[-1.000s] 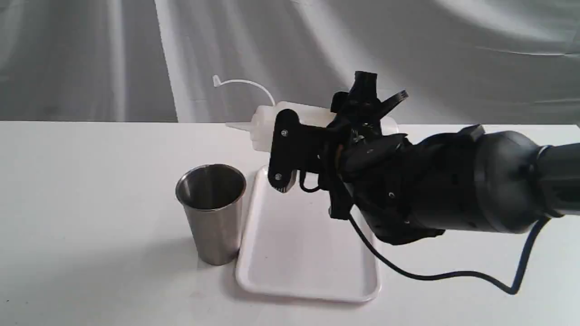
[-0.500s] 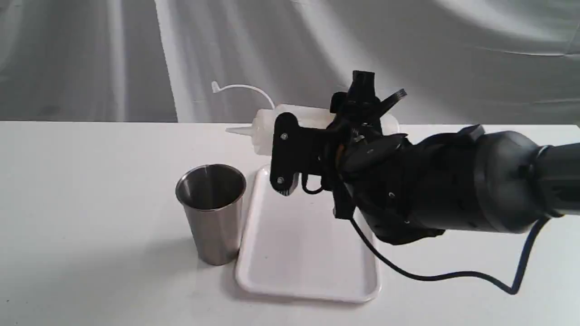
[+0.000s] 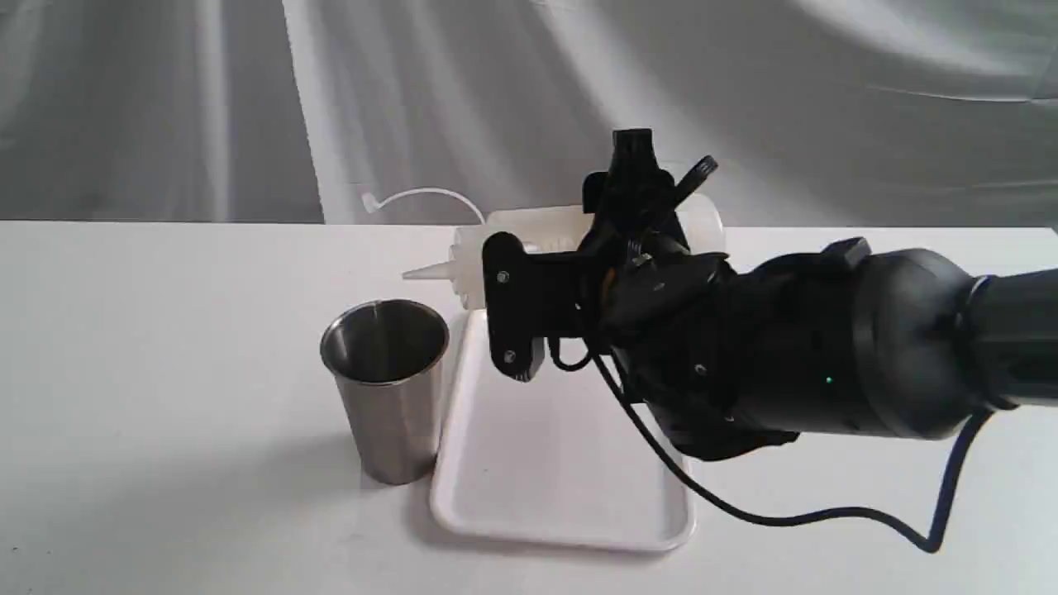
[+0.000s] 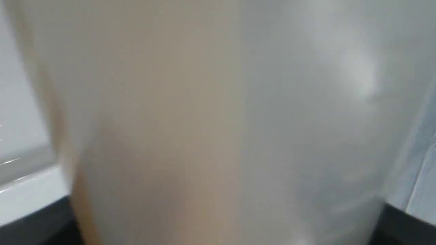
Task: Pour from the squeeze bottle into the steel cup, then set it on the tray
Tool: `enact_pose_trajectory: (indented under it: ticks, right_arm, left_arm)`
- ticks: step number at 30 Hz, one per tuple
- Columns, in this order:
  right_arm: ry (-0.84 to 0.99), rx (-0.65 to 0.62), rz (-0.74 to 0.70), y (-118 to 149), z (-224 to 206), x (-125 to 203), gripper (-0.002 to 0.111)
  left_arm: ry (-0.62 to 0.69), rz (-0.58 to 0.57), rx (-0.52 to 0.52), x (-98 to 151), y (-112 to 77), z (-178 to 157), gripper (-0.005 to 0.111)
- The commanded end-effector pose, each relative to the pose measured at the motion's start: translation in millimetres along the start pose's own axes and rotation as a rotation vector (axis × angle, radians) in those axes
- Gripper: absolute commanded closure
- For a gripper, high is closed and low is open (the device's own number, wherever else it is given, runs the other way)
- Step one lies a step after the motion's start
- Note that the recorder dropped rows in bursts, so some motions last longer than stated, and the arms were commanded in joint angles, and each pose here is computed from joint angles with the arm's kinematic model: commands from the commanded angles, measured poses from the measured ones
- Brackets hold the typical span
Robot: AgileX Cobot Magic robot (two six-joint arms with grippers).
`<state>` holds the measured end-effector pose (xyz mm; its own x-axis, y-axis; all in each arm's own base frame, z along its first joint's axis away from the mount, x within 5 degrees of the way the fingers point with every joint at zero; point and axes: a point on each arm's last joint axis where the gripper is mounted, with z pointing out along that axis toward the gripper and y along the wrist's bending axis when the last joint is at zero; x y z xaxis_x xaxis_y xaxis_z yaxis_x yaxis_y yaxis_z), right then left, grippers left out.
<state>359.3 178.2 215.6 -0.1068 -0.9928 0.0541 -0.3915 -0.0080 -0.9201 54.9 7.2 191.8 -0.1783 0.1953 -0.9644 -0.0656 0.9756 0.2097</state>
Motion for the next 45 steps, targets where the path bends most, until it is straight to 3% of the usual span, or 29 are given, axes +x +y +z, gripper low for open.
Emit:
enact_pose_trajectory:
  ticks: [1,9,23,45]
  right_arm:
    - [0.017,0.042,-0.025,-8.1,-3.5,0.8,0.108]
    - [0.163,0.132,-0.029,-17.8,15.4,-5.4,0.108]
    - [0.098,0.104,-0.233,-15.7,13.4,-19.8,0.108]
    - [0.115,0.111,-0.345,-17.4,10.6,-22.3,0.108]
  left_arm:
    - [-0.01,-0.007,-0.002,0.2,-0.1,0.2,0.098]
    - [-0.01,-0.005,-0.002,0.2,-0.1,0.2,0.098]
    - [-0.01,-0.007,-0.002,0.2,-0.1,0.2,0.098]
    - [-0.01,-0.008,-0.002,0.2,-0.1,0.2,0.098]
